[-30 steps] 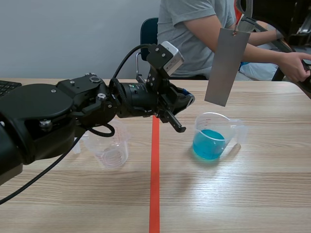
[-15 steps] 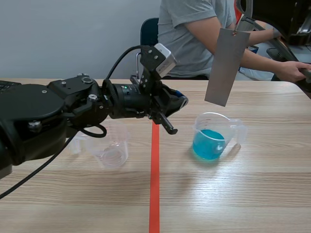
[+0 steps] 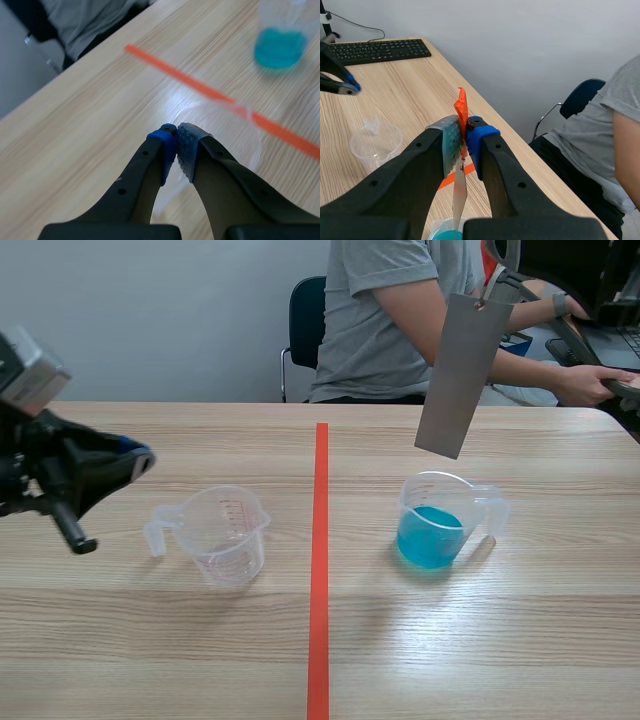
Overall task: Do the redox reaction experiment.
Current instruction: 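Point at the plate with the left hand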
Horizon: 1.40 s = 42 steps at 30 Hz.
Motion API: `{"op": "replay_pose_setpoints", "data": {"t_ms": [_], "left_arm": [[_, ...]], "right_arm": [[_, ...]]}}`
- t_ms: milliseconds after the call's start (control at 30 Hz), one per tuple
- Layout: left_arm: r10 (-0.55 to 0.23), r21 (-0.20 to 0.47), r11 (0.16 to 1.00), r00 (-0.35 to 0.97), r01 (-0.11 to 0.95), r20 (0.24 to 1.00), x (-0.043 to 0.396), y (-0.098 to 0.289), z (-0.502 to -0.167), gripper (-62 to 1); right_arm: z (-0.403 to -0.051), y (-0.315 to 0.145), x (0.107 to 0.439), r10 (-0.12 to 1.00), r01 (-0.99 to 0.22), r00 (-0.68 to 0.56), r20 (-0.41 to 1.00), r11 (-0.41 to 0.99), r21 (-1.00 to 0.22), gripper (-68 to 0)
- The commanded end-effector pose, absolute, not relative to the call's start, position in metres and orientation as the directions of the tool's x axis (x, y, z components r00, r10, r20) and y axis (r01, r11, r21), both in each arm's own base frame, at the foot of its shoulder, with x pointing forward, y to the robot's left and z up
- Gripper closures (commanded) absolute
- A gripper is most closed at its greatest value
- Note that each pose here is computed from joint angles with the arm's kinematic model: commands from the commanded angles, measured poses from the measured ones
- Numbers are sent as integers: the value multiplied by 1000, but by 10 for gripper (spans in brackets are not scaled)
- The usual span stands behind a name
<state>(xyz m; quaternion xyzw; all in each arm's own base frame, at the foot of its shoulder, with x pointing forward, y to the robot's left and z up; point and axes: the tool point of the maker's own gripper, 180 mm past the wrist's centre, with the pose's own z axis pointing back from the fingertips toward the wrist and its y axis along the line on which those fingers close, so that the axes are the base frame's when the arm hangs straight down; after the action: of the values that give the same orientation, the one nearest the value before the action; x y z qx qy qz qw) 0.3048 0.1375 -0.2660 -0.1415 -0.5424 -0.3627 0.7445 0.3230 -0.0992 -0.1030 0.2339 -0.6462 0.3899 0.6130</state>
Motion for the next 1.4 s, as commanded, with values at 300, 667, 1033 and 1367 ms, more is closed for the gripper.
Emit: {"op": "replay_pose_setpoints", "data": {"t_ms": [300, 667, 1033, 1367], "left_arm": [[-387, 126, 876, 523, 465, 760, 195, 246, -341, -36], [-260, 106, 962, 736, 251, 624, 97, 277, -380, -36], [-157, 54, 986, 778, 157, 608, 73, 267, -390, -36], [-145, 48, 988, 780, 147, 609, 71, 266, -391, -36]], "right_arm": [[-89, -101, 325, 148, -771, -169, 974, 596, -225, -15], [-92, -102, 326, 160, -771, -161, 974, 596, -225, -15], [-92, -102, 326, 160, -771, -161, 974, 596, -225, -15], [-96, -102, 326, 177, -771, -148, 973, 596, -225, -15]]}}
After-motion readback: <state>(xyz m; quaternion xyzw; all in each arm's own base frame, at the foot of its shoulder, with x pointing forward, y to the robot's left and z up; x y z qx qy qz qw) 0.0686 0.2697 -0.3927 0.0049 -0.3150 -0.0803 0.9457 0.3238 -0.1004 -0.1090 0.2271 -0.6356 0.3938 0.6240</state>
